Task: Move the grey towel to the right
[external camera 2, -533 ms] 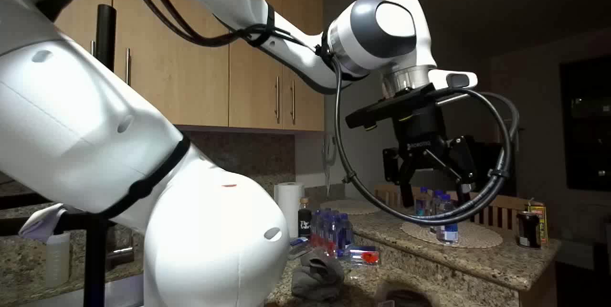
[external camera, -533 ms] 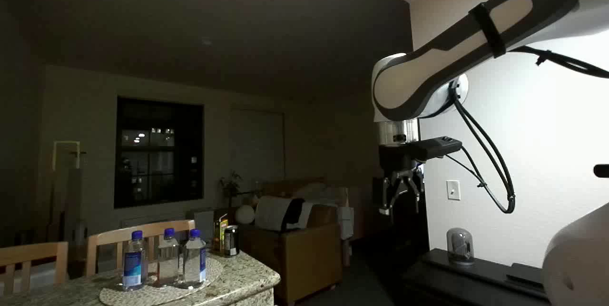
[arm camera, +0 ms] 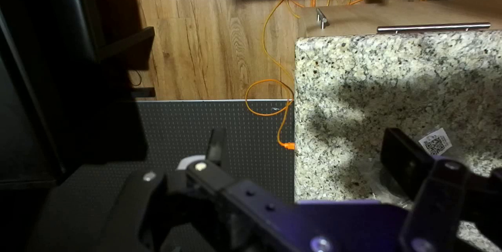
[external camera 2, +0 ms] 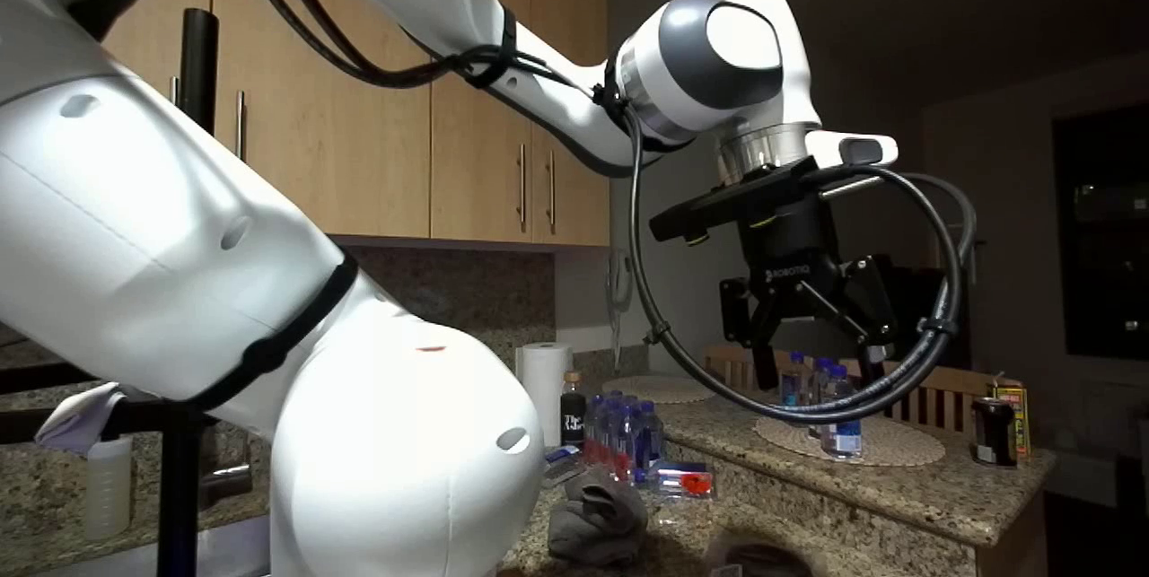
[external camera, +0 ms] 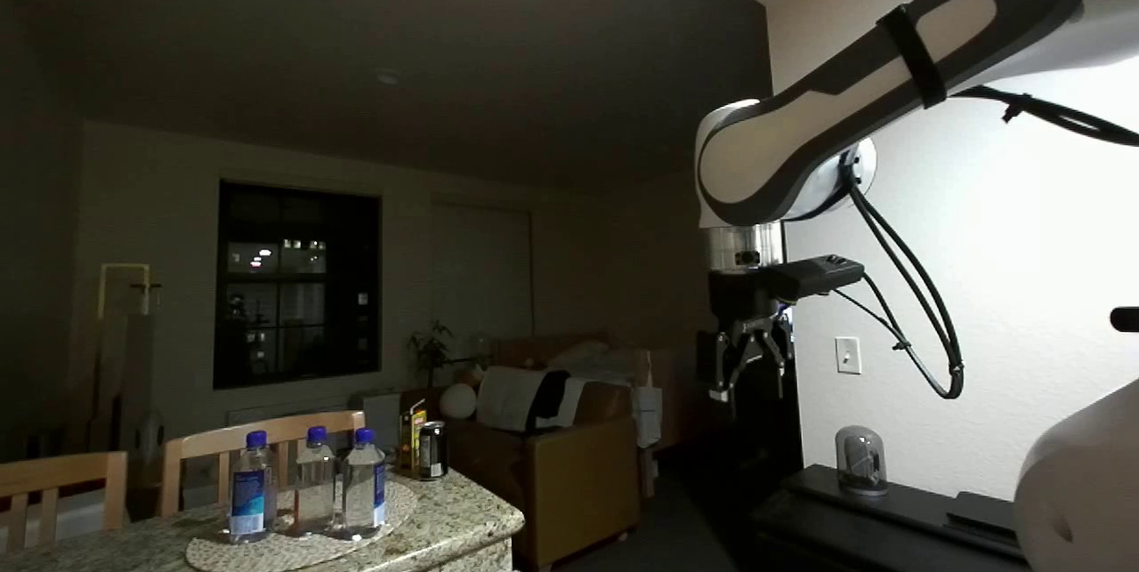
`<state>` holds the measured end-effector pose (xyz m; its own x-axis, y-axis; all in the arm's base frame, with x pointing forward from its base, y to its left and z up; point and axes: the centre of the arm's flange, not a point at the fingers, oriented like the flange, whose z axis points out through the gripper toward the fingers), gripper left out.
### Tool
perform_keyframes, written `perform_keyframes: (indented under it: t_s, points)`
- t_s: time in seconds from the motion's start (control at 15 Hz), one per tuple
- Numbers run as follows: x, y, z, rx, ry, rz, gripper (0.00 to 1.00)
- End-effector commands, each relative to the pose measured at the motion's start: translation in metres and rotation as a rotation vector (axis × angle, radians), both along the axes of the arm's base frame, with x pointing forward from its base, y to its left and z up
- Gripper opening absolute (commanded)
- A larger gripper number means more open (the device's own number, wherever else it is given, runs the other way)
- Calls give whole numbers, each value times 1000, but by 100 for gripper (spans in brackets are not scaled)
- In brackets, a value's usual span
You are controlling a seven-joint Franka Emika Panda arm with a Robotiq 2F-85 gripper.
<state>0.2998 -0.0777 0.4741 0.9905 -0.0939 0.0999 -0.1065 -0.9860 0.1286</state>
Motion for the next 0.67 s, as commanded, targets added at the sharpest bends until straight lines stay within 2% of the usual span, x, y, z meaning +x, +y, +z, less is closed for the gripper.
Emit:
perform_keyframes:
  t_s: [0.0, 0.47, 0.6]
  points:
    - [0, 0, 0, 0, 0, 0, 100]
    - [0, 0, 0, 0, 0, 0, 100]
    - [9, 7, -2, -4, -4, 22, 100]
